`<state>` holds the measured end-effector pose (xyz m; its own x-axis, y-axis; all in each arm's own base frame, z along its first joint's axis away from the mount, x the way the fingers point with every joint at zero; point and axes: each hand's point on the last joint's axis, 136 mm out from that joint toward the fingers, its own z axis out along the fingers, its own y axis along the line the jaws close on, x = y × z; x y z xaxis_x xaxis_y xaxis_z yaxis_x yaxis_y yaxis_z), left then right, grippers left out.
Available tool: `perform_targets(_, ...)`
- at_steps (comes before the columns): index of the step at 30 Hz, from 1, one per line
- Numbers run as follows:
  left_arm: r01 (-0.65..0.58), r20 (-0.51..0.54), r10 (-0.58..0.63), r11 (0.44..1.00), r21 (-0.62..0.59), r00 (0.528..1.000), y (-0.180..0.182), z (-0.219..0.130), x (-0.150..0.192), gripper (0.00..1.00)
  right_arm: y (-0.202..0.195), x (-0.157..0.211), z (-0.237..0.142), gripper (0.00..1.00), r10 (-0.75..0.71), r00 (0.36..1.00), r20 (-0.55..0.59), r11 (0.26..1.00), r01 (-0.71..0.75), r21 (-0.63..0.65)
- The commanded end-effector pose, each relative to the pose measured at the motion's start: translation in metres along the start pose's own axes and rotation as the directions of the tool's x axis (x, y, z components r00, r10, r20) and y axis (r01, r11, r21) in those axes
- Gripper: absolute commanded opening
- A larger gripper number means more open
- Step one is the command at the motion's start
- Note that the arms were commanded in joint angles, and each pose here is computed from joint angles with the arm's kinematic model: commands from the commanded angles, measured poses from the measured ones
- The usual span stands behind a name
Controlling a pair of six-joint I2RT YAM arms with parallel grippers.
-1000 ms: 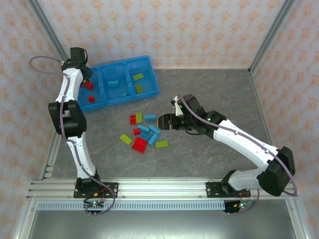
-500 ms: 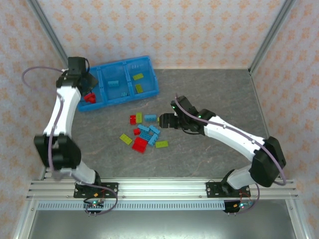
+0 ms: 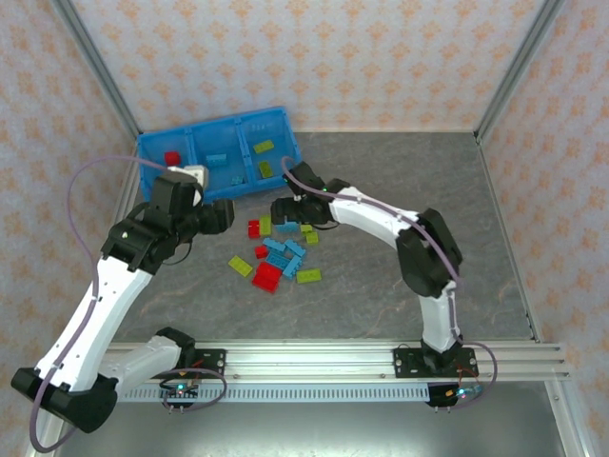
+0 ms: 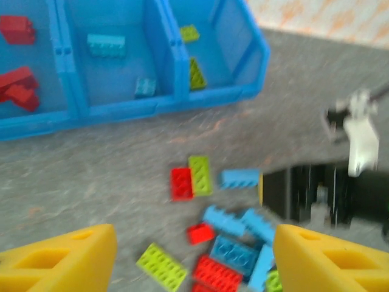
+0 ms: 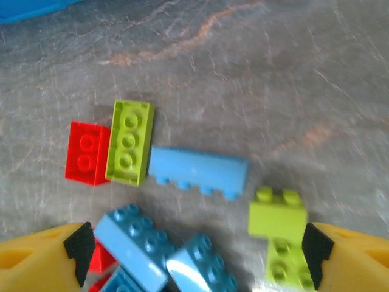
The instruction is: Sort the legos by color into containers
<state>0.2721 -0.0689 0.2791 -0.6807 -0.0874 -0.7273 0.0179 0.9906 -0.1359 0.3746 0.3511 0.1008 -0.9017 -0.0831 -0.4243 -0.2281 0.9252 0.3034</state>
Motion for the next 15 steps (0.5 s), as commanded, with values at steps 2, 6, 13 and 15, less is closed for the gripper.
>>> perform_targets(2, -0.204, -0.042, 0.205, 0.978, 0.034, 0.978, 0.003, 0.000, 0.032, 0.79, -0.014, 0.001, 0.028, 0.92, -0.003, 0.998, -0.064, 0.989, 0.013, 0.146)
perform_targets(6, -0.214, -0.055, 0.215, 0.976, 0.036, 0.975, 0.005, 0.008, 0.041, 0.82, -0.011, 0.009, 0.052, 0.89, -0.011, 0.993, -0.117, 0.986, 0.030, 0.163)
perform_targets(13, -0.199, -0.052, 0.198, 0.980, -0.006, 0.979, 0.014, 0.012, 0.047, 0.87, -0.015, 0.022, 0.066, 0.66, 0.003, 0.986, -0.165, 0.975, 0.034, 0.220)
perform_targets(15, -0.198, -0.051, 0.197, 0.980, -0.014, 0.979, 0.015, 0.011, 0.048, 0.88, -0.016, 0.020, 0.065, 0.56, 0.016, 0.988, -0.152, 0.973, 0.020, 0.230)
